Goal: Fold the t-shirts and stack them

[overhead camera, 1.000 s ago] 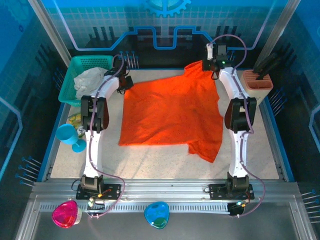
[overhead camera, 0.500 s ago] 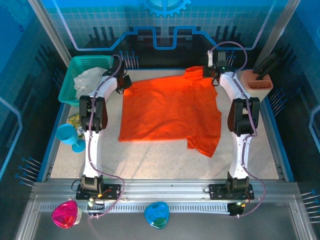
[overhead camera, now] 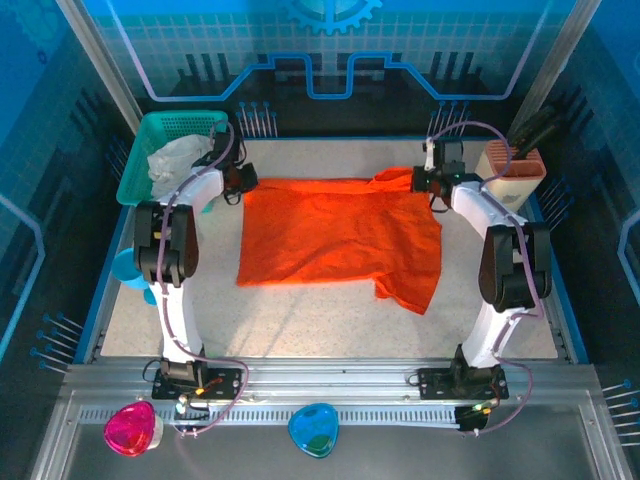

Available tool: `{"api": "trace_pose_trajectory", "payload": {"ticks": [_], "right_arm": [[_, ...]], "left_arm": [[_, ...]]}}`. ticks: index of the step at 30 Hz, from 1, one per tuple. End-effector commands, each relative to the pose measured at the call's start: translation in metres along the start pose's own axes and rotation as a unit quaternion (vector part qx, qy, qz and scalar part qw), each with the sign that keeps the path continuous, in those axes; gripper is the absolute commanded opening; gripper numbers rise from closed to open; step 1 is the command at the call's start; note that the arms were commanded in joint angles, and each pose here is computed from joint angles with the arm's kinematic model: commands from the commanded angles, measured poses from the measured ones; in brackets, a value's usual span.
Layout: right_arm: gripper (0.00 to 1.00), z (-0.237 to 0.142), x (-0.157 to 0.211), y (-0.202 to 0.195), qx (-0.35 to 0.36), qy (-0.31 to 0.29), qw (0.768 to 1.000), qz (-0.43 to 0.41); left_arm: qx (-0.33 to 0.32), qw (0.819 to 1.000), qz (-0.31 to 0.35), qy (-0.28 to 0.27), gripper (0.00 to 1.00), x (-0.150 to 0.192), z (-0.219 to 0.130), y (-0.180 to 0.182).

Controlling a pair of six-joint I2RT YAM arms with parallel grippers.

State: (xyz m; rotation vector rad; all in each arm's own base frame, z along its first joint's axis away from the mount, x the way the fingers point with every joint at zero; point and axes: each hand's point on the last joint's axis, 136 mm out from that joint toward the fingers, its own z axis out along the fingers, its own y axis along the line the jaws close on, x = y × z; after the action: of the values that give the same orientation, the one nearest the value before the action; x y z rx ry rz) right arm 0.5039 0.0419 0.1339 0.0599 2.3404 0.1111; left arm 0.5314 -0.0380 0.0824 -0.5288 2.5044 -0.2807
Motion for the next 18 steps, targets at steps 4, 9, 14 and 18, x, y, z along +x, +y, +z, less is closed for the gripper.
{"api": "trace_pose_trajectory", "payload": {"ticks": [4,9,14,18], "right_arm": [[0.00,0.009,0.036,0.011,-0.007,0.022,0.999,0.027],[0.00,0.012,0.044,0.005,0.012,0.044,0.998,0.034],[0.00,0.012,0.057,0.000,0.029,0.086,0.995,0.044],[0.00,0.011,0.088,0.002,0.026,0.172,0.983,0.056]], "left_arm": [[0.010,1.000,-0.005,0.016,0.00,0.024,0.011,-0.004],[0.003,1.000,0.000,0.024,0.13,0.040,0.017,-0.002],[0.011,1.000,0.004,-0.005,0.63,0.038,0.001,-0.002],[0.018,0.999,0.018,-0.028,0.73,0.032,-0.021,-0.005]]}}
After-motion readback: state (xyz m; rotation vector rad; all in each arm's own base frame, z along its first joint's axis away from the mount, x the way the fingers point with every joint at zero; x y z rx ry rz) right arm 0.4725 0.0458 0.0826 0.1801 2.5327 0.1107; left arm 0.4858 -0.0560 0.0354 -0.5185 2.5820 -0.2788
